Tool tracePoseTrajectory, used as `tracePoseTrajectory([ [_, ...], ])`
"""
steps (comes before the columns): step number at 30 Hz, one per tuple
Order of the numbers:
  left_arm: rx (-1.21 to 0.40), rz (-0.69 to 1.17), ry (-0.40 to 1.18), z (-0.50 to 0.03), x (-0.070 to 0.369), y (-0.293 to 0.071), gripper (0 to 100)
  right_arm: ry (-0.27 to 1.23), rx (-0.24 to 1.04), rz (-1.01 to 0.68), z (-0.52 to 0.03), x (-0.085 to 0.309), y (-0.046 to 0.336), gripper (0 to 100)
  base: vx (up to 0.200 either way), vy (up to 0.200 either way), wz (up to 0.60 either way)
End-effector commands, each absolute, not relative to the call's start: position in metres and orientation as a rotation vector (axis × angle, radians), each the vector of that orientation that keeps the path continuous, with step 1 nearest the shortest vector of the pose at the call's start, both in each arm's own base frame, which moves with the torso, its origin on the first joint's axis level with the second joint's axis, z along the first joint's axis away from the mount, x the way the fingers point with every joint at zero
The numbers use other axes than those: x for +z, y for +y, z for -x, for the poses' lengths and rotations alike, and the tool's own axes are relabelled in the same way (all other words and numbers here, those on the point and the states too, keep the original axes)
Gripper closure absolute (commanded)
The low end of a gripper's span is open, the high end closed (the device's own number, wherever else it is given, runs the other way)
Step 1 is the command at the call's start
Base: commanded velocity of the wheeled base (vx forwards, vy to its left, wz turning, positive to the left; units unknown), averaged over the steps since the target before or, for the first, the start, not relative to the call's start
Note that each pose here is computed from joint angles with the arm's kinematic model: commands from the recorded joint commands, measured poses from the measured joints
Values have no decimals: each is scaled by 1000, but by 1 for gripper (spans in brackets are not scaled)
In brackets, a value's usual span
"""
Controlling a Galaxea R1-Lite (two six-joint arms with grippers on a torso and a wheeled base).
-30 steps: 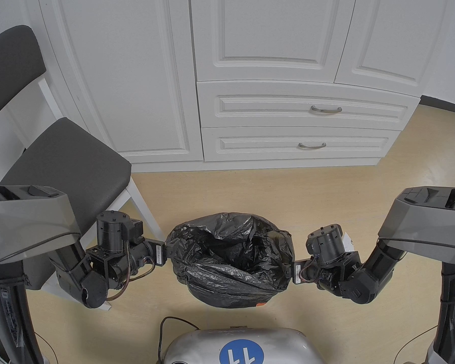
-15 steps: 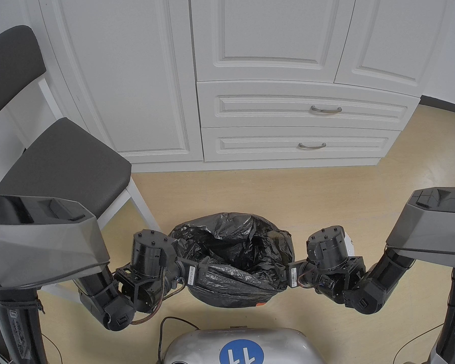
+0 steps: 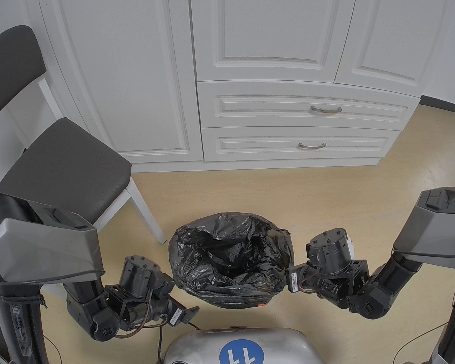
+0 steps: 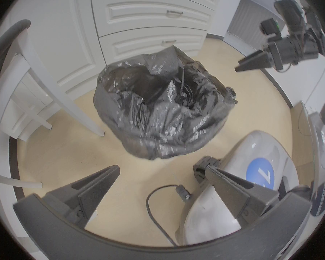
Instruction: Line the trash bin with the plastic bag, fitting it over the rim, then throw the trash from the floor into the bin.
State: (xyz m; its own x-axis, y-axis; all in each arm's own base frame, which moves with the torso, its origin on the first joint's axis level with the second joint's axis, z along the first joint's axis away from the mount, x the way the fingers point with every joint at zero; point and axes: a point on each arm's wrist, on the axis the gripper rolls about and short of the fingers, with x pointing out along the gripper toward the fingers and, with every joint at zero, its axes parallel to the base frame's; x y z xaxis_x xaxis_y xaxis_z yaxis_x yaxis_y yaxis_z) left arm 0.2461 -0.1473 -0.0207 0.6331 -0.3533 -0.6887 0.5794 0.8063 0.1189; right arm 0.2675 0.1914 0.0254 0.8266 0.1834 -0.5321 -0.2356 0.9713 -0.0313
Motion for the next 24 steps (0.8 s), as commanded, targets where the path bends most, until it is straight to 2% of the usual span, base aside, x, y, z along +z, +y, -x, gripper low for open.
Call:
tracePoseTrajectory([
  [1,-542,-350,731,-241,-22,-137,0,556,231,102,-265,25,192,0,0,0,0],
  [7,-521,-326,703,-249,-18,-133,0,534,228,76,-274,22,198,0,0,0,0],
  [13,-459,-228,508,-265,4,-125,0,372,188,-80,-307,1,220,0,0,0,0],
  [19,-432,-203,470,-275,11,-121,0,336,173,-107,-328,-17,232,0,0,0,0],
  [24,-370,-113,434,-292,20,-120,0,233,147,-177,-365,-25,258,0,0,0,0],
])
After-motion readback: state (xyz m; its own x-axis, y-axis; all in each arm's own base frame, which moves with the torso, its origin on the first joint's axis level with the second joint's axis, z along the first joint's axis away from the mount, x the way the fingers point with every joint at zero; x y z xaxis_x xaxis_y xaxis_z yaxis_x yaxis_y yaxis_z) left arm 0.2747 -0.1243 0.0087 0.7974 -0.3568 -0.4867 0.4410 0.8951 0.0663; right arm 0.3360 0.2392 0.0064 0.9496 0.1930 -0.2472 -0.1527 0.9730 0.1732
